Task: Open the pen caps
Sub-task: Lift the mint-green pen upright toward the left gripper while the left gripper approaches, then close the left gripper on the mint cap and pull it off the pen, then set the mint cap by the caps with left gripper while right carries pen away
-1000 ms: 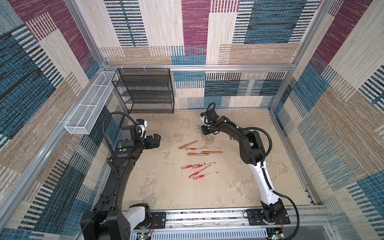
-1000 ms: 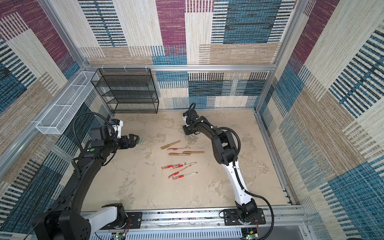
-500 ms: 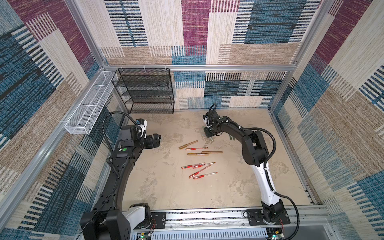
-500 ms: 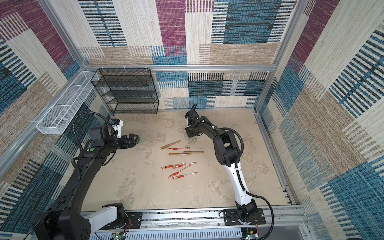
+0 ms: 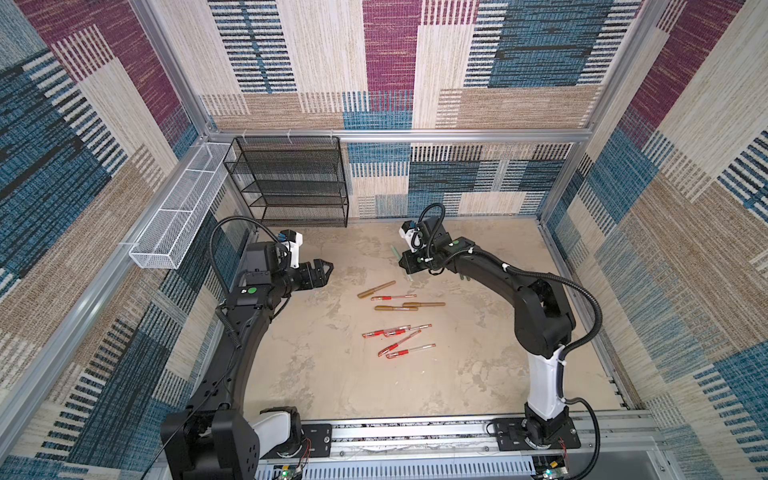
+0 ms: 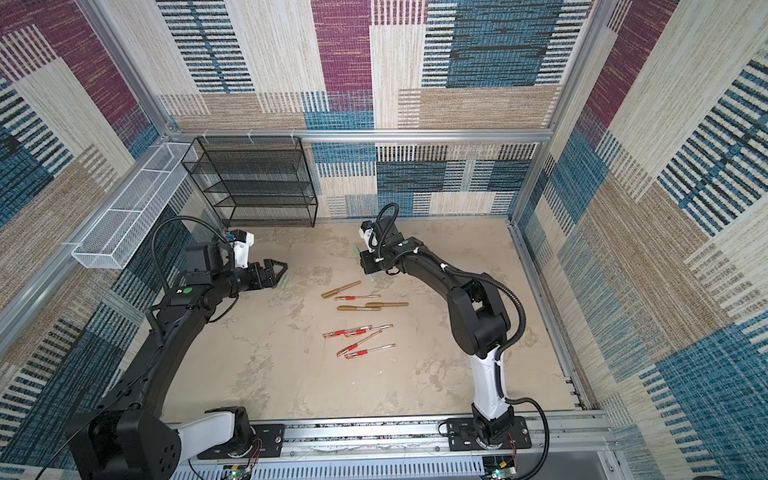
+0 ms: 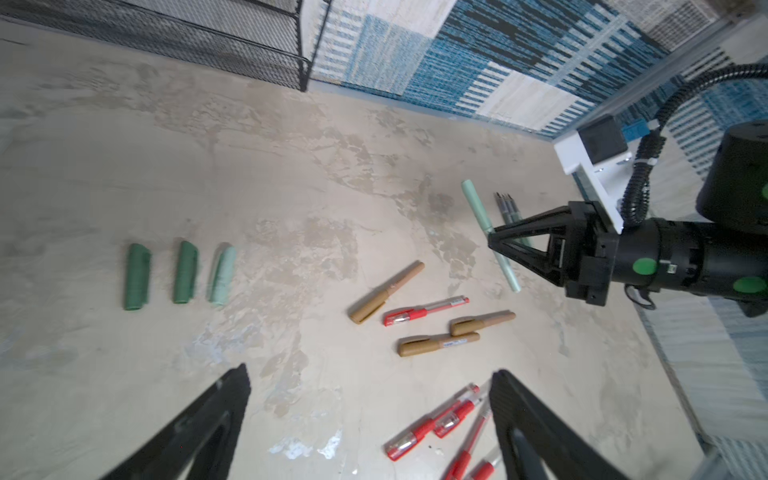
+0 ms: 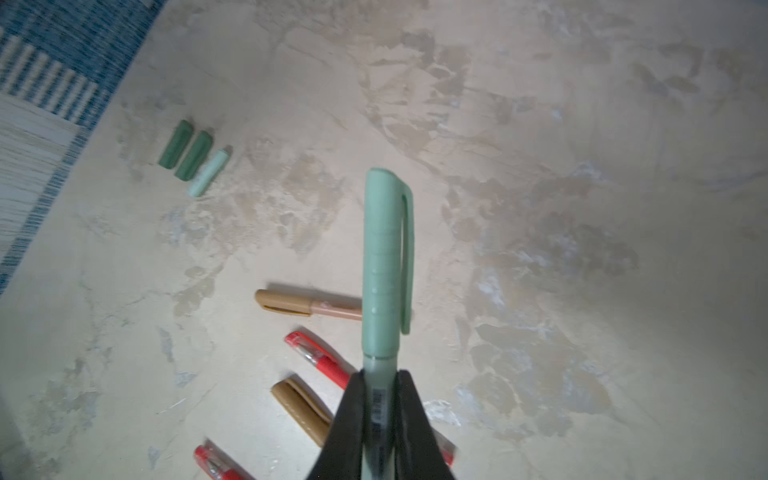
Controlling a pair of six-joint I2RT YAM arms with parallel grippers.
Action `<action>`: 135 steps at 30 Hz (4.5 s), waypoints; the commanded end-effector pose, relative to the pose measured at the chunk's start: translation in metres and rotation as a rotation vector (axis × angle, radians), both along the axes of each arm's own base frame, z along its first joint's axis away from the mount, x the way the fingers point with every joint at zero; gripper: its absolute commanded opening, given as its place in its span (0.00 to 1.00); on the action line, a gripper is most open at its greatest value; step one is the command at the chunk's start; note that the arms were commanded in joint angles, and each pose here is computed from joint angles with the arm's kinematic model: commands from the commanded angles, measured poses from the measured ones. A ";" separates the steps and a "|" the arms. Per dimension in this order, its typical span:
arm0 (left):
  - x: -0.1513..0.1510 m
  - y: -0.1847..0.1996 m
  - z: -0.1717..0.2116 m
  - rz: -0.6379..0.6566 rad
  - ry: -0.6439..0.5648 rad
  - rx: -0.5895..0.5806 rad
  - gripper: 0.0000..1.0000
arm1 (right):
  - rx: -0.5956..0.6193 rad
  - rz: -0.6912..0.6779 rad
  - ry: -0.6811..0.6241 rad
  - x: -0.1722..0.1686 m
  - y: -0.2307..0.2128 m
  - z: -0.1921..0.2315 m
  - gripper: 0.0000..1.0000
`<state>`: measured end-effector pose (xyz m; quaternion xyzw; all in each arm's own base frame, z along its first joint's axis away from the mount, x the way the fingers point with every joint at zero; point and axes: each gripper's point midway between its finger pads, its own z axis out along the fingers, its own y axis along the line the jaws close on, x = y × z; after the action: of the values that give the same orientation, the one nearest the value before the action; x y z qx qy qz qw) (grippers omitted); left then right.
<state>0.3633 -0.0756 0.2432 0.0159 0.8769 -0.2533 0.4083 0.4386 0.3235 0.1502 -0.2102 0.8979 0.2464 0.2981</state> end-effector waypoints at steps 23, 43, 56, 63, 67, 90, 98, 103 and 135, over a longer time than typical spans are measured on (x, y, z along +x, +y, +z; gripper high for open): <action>0.056 -0.113 -0.018 -0.100 0.185 -0.162 0.66 | 0.206 -0.025 -0.152 -0.058 0.078 0.067 0.09; 0.056 -0.114 -0.019 -0.106 0.184 -0.161 0.00 | 0.185 0.012 -0.138 -0.077 0.082 0.056 0.34; 0.046 -0.114 -0.008 -0.111 0.170 -0.199 0.00 | 0.190 0.056 -0.079 -0.092 0.090 0.045 0.38; 0.050 -0.122 -0.011 -0.139 0.187 -0.229 0.00 | 0.151 0.066 -0.087 -0.089 0.089 0.040 0.18; 0.053 -0.112 -0.017 -0.109 0.166 -0.151 0.00 | 0.153 0.073 -0.084 -0.091 0.090 0.040 0.07; 0.095 -0.036 -0.010 0.049 0.134 0.010 0.00 | 0.154 0.026 0.000 -0.135 0.021 0.007 0.00; 0.089 -0.009 -0.069 0.048 0.220 0.264 0.00 | 0.137 -0.095 -0.020 -0.102 -0.030 0.024 0.00; 0.088 0.002 -0.109 0.022 0.284 0.384 0.00 | 0.104 -0.145 -0.009 -0.092 -0.053 0.022 0.00; 0.097 0.026 -0.210 0.010 0.514 0.659 0.10 | 0.044 -0.290 -0.029 -0.083 -0.148 0.032 0.00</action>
<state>0.4592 -0.0545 0.0324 0.0704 0.9852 0.0296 0.1536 0.3593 0.1772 0.1810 -0.0694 0.9096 0.2157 0.3481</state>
